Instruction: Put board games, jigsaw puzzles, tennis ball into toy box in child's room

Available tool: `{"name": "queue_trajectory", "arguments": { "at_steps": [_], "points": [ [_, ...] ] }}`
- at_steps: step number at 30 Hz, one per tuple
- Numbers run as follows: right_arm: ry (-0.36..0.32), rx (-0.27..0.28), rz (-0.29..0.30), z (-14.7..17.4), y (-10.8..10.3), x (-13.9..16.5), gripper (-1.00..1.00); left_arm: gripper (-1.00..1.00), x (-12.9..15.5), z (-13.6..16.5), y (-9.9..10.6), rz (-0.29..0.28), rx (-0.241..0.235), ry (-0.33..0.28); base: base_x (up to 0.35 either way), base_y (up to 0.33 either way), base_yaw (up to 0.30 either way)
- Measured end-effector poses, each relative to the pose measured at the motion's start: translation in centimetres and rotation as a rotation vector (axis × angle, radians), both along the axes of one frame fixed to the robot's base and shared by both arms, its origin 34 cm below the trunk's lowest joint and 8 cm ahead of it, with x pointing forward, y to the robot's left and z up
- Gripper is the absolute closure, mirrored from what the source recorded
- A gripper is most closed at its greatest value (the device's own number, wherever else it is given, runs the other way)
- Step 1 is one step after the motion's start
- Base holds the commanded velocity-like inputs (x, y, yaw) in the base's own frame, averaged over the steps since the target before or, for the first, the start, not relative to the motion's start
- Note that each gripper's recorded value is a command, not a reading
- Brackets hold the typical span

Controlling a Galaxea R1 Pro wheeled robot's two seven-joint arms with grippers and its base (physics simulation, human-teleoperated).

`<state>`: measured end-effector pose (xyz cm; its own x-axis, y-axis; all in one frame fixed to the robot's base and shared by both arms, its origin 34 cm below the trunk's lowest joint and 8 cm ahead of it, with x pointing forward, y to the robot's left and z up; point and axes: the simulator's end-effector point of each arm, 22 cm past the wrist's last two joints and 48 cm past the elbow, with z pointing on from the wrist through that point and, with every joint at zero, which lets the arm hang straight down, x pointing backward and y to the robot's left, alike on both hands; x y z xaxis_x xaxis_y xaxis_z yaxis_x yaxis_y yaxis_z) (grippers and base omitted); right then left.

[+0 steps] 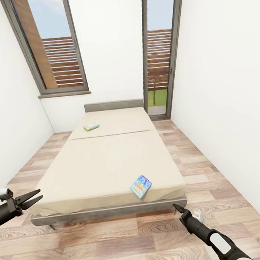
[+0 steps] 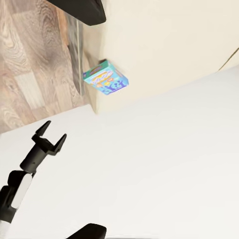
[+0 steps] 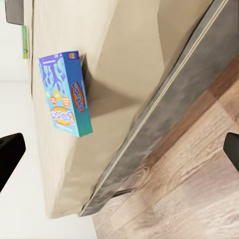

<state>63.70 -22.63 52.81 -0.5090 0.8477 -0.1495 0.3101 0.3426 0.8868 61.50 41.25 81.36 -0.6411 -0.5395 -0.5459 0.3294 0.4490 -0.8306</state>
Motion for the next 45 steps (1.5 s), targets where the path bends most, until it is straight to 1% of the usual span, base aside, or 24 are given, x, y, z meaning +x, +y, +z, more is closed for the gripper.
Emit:
{"name": "queue_trajectory", "arguments": {
  "at_steps": [4, 10, 14, 15, 18, 23, 31, 35, 45],
  "points": [
    [0.0, 0.007, -0.008, -0.7, -0.1, 0.0, -1.0, -1.0, -0.1, -1.4, -1.3, -0.024, -0.02, 0.026, 0.0, 0.0, 0.0],
    [-0.005, 0.022, -0.025, -1.6, -0.2, 0.1, -1.0, -1.0, -0.2, -3.0, -2.1, -0.04, -0.034, 0.045, 0.0, 0.0, 0.0],
    [-0.007, 0.026, -0.031, -1.6, -0.3, 0.2, -1.0, -1.0, -0.2, -3.2, -2.5, -0.045, -0.043, 0.049, 0.0, 0.0, 0.0],
    [-0.008, 0.027, -0.032, -1.5, -0.3, 0.2, -1.0, -1.0, -0.1, -3.3, -3.0, -0.049, -0.052, 0.049, 0.0, 0.0, 0.0],
    [-0.011, 0.037, -0.03, -1.3, 0.3, 0.4, -1.0, -1.0, 0.0, -3.5, -3.6, -0.053, -0.07, 0.048, 0.0, 0.0, 0.0],
    [-0.016, 0.056, -0.025, -1.2, 1.7, 0.4, -1.0, -1.0, 0.0, -3.5, -4.0, -0.053, -0.08, 0.043, 0.0, 0.0, 0.0],
    [-0.01, 0.077, -0.017, -1.2, 3.4, 0.3, -1.0, -1.0, 0.0, -3.5, -4.1, -0.052, -0.083, 0.04, 0.018, 0.042, 0.0],
    [-0.007, 0.084, -0.015, -1.2, 3.9, 0.3, -1.0, -1.0, 0.0, -3.5, -4.1, -0.052, -0.084, 0.039, 0.037, 0.066, 0.0],
    [-0.003, 0.088, -0.016, -1.3, 4.1, 0.2, -1.0, -1.0, 0.0, -3.6, -4.2, -0.054, -0.083, 0.038, 0.007, 0.046, 0.0]
  ]
}}
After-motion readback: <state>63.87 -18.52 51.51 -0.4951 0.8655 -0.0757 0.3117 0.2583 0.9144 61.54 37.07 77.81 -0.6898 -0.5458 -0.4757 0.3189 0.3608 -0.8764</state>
